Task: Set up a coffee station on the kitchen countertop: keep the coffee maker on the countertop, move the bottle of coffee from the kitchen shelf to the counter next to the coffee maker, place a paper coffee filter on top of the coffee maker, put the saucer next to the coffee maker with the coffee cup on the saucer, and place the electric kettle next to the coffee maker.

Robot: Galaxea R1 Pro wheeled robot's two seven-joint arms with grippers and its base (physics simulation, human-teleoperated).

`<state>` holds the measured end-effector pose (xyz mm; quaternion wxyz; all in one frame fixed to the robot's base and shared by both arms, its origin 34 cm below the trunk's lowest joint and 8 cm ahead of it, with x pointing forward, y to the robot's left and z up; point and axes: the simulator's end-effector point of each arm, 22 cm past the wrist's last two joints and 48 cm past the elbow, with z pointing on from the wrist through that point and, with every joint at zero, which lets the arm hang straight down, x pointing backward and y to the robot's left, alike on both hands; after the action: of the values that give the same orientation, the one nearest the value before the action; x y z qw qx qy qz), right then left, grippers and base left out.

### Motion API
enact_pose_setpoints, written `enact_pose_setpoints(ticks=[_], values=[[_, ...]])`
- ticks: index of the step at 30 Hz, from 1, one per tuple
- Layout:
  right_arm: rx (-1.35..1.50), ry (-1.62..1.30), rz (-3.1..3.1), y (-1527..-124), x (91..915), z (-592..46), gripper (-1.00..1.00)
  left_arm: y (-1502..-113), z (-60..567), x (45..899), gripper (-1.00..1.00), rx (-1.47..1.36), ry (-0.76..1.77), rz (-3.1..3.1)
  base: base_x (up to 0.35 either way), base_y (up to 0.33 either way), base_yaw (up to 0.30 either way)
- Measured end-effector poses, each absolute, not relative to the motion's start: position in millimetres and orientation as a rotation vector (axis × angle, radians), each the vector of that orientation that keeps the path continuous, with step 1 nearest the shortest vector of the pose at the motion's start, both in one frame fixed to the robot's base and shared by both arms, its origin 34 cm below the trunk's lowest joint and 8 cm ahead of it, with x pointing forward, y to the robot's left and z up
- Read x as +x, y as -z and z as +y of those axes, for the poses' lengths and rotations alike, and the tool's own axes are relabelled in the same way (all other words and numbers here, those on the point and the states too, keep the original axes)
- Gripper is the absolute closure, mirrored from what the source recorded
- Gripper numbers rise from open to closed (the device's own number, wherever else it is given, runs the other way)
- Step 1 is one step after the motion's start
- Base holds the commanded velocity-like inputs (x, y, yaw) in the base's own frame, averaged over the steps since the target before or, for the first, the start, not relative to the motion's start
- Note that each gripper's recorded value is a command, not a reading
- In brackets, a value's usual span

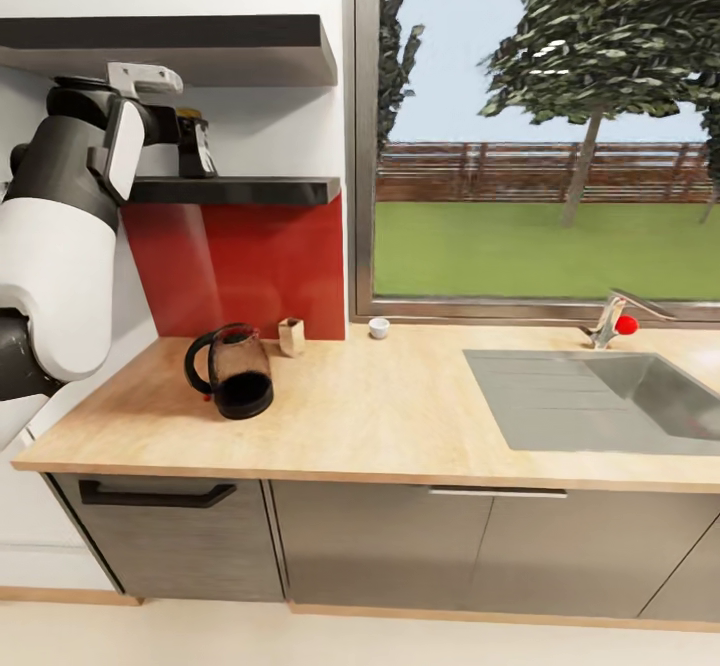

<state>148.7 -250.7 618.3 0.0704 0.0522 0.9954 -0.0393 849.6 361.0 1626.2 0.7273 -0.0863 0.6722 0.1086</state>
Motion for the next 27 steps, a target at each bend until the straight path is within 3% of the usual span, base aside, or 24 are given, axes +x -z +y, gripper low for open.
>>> enact_pose_setpoints(ticks=[8,27], values=[[0.157,0.121,2.998,-618.2,147.3,-251.2,-1.00,-1616.9,361.2,854.6,-1.00,-0.187,-0.239,1.504,0.277,0.058,0.000],[0.157,0.121,2.998,-618.1,147.4,-251.3,-1.00,-1608.5,353.6,861.7,-1.00,-0.162,-0.209,1.540,0.011,0.002,0.000]])
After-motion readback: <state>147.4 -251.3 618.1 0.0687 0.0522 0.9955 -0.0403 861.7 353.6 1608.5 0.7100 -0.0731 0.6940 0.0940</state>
